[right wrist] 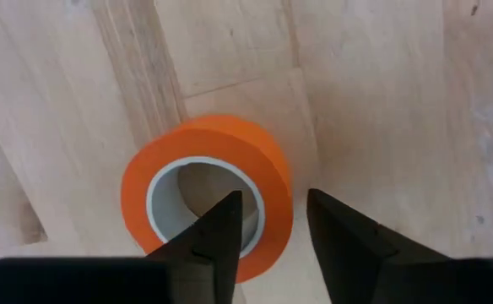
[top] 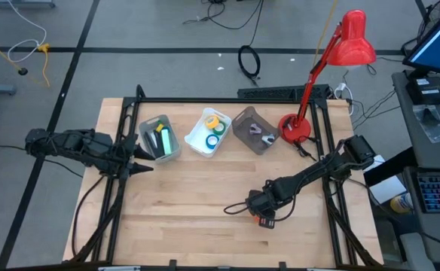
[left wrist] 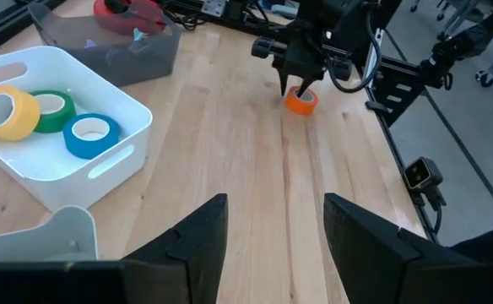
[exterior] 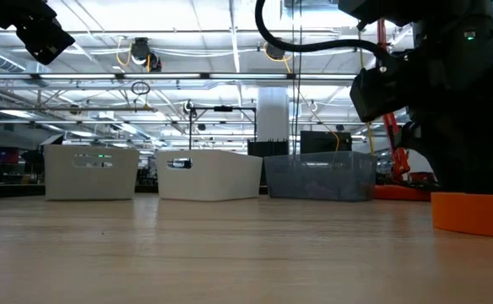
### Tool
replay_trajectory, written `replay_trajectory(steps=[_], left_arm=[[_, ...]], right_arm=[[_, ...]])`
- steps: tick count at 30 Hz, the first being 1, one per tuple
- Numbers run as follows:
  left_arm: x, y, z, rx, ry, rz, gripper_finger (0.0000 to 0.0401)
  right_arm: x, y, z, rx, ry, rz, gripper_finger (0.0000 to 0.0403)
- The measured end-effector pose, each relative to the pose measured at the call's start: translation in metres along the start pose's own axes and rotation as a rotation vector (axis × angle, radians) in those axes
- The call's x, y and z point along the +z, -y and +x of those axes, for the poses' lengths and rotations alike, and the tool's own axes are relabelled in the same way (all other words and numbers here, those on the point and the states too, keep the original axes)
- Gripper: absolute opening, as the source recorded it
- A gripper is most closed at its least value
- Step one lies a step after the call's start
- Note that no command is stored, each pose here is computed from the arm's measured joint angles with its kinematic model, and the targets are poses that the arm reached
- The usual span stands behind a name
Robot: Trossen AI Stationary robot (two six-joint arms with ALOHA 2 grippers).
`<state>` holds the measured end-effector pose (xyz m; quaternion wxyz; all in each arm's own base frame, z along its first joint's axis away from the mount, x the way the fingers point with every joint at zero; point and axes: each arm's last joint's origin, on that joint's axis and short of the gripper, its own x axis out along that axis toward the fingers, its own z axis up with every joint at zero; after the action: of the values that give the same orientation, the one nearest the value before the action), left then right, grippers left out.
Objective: Pick and place Stapler, Stapler remover, tape
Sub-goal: Put the orange tape into the white bin
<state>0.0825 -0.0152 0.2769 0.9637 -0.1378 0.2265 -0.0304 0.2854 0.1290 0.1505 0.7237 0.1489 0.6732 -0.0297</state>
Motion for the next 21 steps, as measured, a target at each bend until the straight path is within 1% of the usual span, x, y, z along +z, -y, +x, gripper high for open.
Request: replay_trajectory(steps=[5, 9, 10, 12, 15, 17, 21], left_arm=[[0.000, 0.000, 0.000, 0.000, 0.000, -0.005, 0.0198], [0.000, 0.000, 0.000, 0.000, 0.001, -0.043, 0.0198], [0.000, 0.000, 0.000, 0.000, 0.001, -0.053, 0.0198], [0.001, 0.000, 0.000, -0.002, 0.006, -0.072, 0.0198], [0.004, 0.001, 0.000, -0.006, 0.041, -0.106, 0.0198], [0.008, 0.002, 0.001, -0.012, 0.075, -0.130, 0.0198], [0.017, 0.006, 0.003, -0.048, 0.154, -0.148, 0.0198]], right_arm=[[0.000, 0.000, 0.000, 0.023, -0.019, 0.004, 0.0079], [0.001, 0.000, 0.000, 0.051, -0.033, 0.049, 0.0040], [0.002, 0.000, -0.001, 0.062, -0.031, 0.055, 0.0033], [0.004, 0.000, -0.004, 0.089, -0.010, 0.057, 0.0032], [0.011, -0.002, -0.013, 0.142, 0.068, 0.068, 0.0032], [0.015, 0.000, -0.023, 0.148, 0.146, 0.082, 0.0032], [0.027, 0.005, -0.051, 0.149, 0.378, 0.115, 0.0032]])
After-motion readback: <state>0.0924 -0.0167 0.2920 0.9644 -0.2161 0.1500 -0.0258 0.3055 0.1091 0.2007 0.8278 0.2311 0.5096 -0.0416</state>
